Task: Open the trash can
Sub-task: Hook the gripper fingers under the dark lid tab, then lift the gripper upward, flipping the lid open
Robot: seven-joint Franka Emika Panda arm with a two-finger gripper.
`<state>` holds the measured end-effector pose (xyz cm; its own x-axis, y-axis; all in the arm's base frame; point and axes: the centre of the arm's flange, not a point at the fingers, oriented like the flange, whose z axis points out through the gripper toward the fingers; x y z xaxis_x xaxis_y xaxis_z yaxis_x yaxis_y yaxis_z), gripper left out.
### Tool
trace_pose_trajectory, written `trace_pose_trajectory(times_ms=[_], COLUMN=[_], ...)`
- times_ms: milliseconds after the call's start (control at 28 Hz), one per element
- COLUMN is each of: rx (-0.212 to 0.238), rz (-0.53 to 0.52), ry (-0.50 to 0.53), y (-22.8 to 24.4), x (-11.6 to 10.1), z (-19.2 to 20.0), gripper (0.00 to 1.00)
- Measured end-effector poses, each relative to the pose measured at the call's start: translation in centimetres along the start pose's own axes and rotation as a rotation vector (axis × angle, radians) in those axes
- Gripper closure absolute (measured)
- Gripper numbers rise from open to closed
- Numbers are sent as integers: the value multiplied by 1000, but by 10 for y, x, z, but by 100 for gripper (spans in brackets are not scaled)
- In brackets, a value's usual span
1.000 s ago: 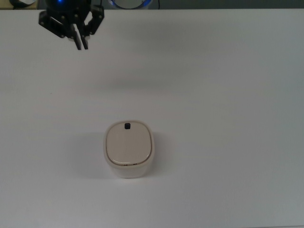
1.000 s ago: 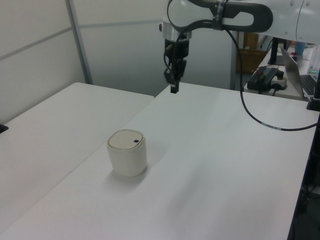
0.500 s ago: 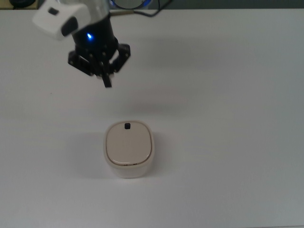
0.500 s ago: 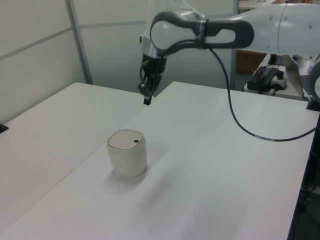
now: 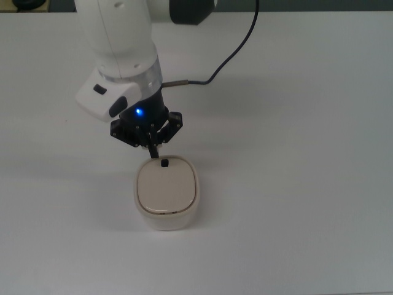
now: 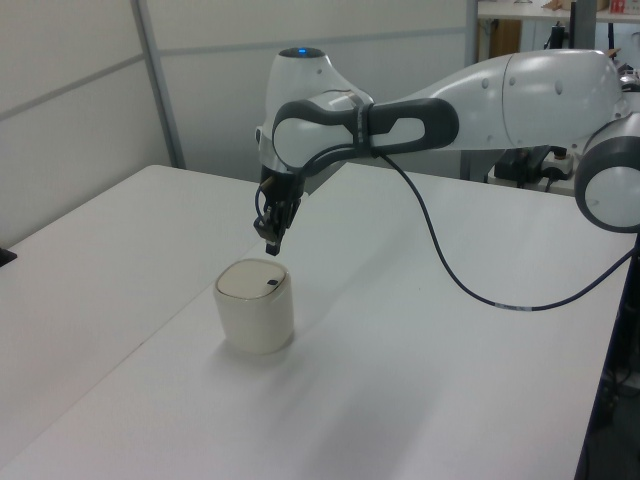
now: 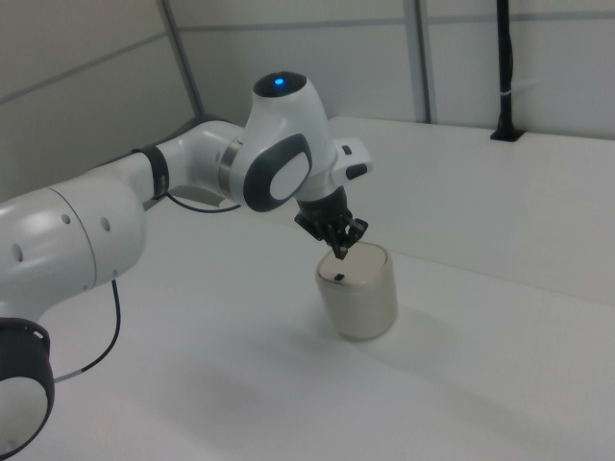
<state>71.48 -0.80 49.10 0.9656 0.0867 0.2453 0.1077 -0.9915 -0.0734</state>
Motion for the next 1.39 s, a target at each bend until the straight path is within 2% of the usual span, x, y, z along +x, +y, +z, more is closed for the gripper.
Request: trace_pose_trajectory(times_ms=[571, 1393], rx=[-4, -14], rz=[-24, -30], ry=[-65, -74], y=[-12, -11], x=[-3, -4], z=[44, 49], gripper=[99, 99])
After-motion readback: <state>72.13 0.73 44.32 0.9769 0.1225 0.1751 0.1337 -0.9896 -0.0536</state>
